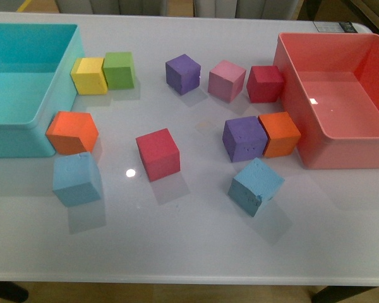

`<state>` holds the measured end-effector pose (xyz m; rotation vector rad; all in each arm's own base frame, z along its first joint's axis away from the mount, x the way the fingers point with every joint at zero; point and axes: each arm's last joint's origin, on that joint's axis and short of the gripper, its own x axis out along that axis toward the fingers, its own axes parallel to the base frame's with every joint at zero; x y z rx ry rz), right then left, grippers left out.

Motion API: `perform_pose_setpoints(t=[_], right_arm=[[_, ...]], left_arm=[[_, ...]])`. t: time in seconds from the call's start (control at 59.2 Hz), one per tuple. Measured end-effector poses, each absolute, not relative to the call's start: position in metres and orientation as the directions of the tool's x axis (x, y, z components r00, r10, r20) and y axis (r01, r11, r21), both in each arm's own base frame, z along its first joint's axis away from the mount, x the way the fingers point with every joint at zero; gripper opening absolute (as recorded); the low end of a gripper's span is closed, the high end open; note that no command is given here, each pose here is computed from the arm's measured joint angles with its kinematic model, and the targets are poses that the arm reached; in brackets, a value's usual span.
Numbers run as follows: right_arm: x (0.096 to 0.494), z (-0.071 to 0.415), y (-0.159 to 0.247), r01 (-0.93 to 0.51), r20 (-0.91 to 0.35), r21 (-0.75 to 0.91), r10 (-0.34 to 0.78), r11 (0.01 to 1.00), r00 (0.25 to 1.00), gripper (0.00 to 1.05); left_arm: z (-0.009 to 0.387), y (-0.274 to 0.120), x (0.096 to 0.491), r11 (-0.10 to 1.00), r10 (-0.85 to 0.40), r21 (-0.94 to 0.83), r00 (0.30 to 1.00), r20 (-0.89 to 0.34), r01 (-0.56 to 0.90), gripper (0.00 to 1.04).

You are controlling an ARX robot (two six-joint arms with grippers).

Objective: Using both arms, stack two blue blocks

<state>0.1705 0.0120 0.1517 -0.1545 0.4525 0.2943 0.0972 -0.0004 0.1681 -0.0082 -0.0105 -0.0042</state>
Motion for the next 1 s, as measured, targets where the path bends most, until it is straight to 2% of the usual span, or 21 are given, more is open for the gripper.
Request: perform_pose_setpoints(t=[0.152, 0.372, 0.693, 0.997], right_arm=[[0.219, 0.121, 0.033, -0.439, -0.547, -0.105, 0.317, 0.892, 0.774, 0.96], [0.269, 0.06, 0.075, -0.57, -0.721, -0.063, 0.358, 0.819, 0.594, 0.96], [0.305, 0.033, 0.105, -0.614, -0.769, -0.078, 0.345, 0.785, 0.539, 0.96], [0.319, 0.006, 0.12, -0.642, -0.816, -0.084, 0.318, 0.762, 0.484, 0.96]], left_arm=[[0.168, 0.0, 0.097, 1.0, -0.004, -0.008, 1.0, 0.01, 0.004, 0.96], [0.168, 0.0, 0.097, 1.0, -0.004, -0.008, 1.0, 0.01, 0.004, 0.96], [0.168, 0.0, 0.097, 1.0, -0.004, -0.008, 1.0, 0.01, 0.004, 0.96], [0.168, 0.0, 0.097, 1.0, -0.004, -0.008, 1.0, 0.01, 0.004, 0.96]])
